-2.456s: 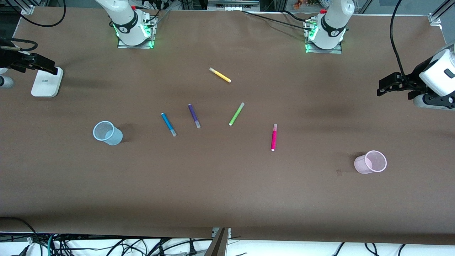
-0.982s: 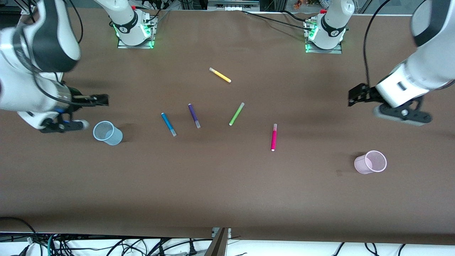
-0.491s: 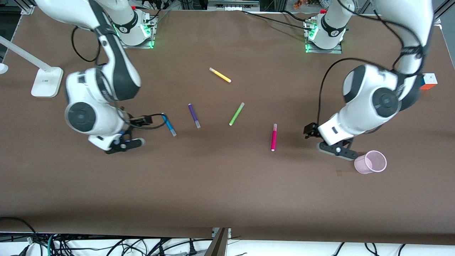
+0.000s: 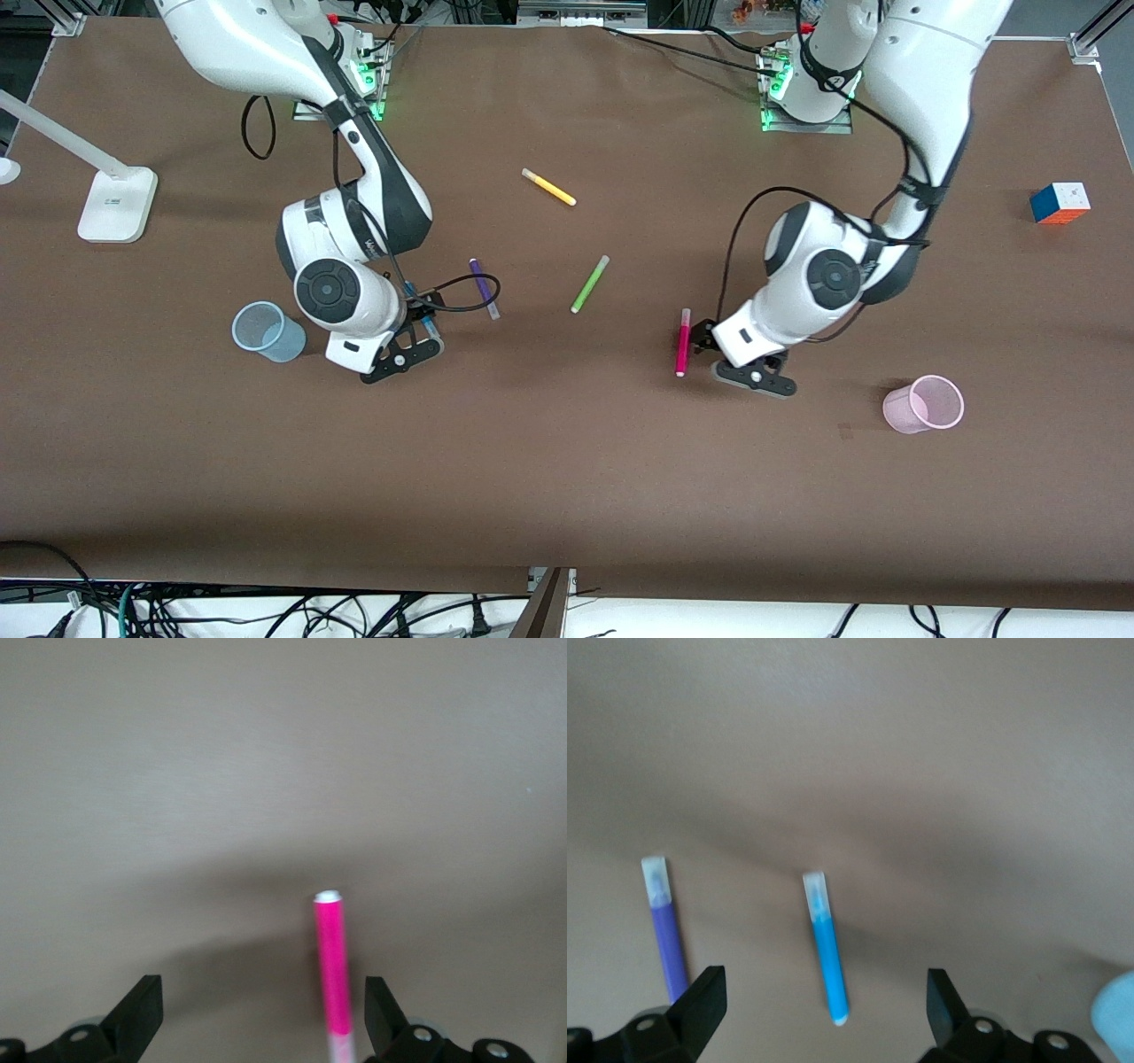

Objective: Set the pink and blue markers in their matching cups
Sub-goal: 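Close the right gripper on the blue marker while the left gripper grasps pink, then carry the blue marker to the blue cup while the left gripper carries pink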

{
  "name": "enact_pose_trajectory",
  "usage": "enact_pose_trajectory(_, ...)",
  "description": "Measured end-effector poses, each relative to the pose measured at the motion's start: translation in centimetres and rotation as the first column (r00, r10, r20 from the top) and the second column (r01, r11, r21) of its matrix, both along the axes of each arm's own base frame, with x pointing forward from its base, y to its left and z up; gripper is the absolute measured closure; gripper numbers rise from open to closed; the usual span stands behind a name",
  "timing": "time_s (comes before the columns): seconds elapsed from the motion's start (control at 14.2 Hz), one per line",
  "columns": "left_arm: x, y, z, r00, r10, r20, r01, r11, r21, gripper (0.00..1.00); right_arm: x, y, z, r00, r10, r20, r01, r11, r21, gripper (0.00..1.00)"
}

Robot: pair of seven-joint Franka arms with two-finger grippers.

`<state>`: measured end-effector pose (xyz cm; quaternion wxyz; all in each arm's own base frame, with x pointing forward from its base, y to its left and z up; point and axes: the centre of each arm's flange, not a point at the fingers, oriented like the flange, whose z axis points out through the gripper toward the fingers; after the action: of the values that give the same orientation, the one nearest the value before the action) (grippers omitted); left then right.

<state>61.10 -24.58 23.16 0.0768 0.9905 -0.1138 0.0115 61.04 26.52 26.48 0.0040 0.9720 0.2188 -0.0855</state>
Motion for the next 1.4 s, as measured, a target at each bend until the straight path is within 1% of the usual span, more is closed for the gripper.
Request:
enact_pose_trajectory(0.07, -0.5, -0.9, -1.6, 1.000, -0.005, -0.004, 0.005, 1.000, -0.002, 0.00, -0.3, -0.1, -1.2, 1.000, 0.002, 0.025, -0.003, 1.000, 0.010, 0.00)
enact_pose_trajectory(0.21, -1.3, -1.3, -3.6, 1.000, -0.011, -0.019, 0.011, 1.000, -0.001, 0.00, -0.8, -0.3, -2.7, 0.999, 0.008, 0.050, -0.009, 1.000, 0.021, 0.00)
enact_pose_trajectory(0.42, -2.6, -2.6, -5.0, 0.999, -0.002, -0.047, 0.002, 1.000, 0.008, 0.00, -1.7, -0.4, -4.6, 0.996, 0.033, 0.086, -0.037, 0.999, 0.036, 0.00)
enact_pose_trajectory(0.56, -3.7, -3.6, -5.8, 0.998, -0.022, -0.059, 0.023, 0.999, 0.024, 0.03, -2.2, -0.5, -5.4, 0.994, 0.044, 0.104, -0.048, 0.998, 0.043, 0.00)
enact_pose_trajectory(0.63, -4.3, -3.7, -6.3, 0.997, -0.032, -0.065, 0.035, 0.999, 0.039, 0.07, -2.5, -0.5, -5.8, 0.993, 0.045, 0.112, -0.051, 0.998, 0.046, 0.00)
enact_pose_trajectory(0.84, -5.3, -3.2, -6.6, 0.997, -0.032, -0.077, 0.036, 0.998, 0.057, 0.10, -3.4, -0.8, -7.2, 0.991, 0.046, 0.123, -0.052, 0.997, 0.049, 0.00)
enact_pose_trajectory(0.91, -5.6, -3.0, -6.5, 0.997, -0.021, -0.080, 0.026, 0.998, 0.062, 0.17, -3.7, -0.9, -7.5, 0.992, 0.046, 0.119, -0.052, 0.997, 0.048, 0.00)
enact_pose_trajectory(0.98, -5.8, -2.9, -6.4, 0.997, -0.015, -0.082, 0.020, 0.998, 0.066, 0.27, -3.9, -1.0, -7.7, 0.992, 0.047, 0.115, -0.052, 0.998, 0.046, 0.00)
enact_pose_trajectory(1.05, -5.9, -2.7, -6.4, 0.997, -0.007, -0.083, 0.012, 0.998, 0.069, 0.40, -4.0, -1.1, -7.9, 0.993, 0.047, 0.111, -0.053, 0.998, 0.045, 0.00)
enact_pose_trajectory(1.19, -5.8, -2.5, -6.2, 0.997, 0.001, -0.081, 0.004, 0.997, 0.071, 0.62, -4.2, -0.9, -8.0, 0.993, 0.050, 0.108, -0.055, 0.997, 0.046, 0.06)
enact_pose_trajectory(1.26, -5.8, -2.5, -6.0, 0.997, 0.003, -0.079, 0.003, 0.998, 0.070, 0.70, -4.3, -0.7, -8.0, 0.993, 0.053, 0.108, -0.059, 0.997, 0.048, 0.15)
enact_pose_trajectory(1.33, -5.8, -2.5, -5.8, 0.997, 0.004, -0.076, 0.002, 0.998, 0.070, 0.81, -4.4, -0.5, -8.0, 0.993, 0.056, 0.107, -0.062, 0.997, 0.049, 0.26)
enact_pose_trajectory(1.4, -5.7, -2.5, -5.5, 0.997, 0.004, -0.073, 0.001, 0.998, 0.070, 0.82, -4.5, -0.4, -8.1, 0.993, 0.058, 0.106, -0.064, 0.997, 0.050, 0.40)
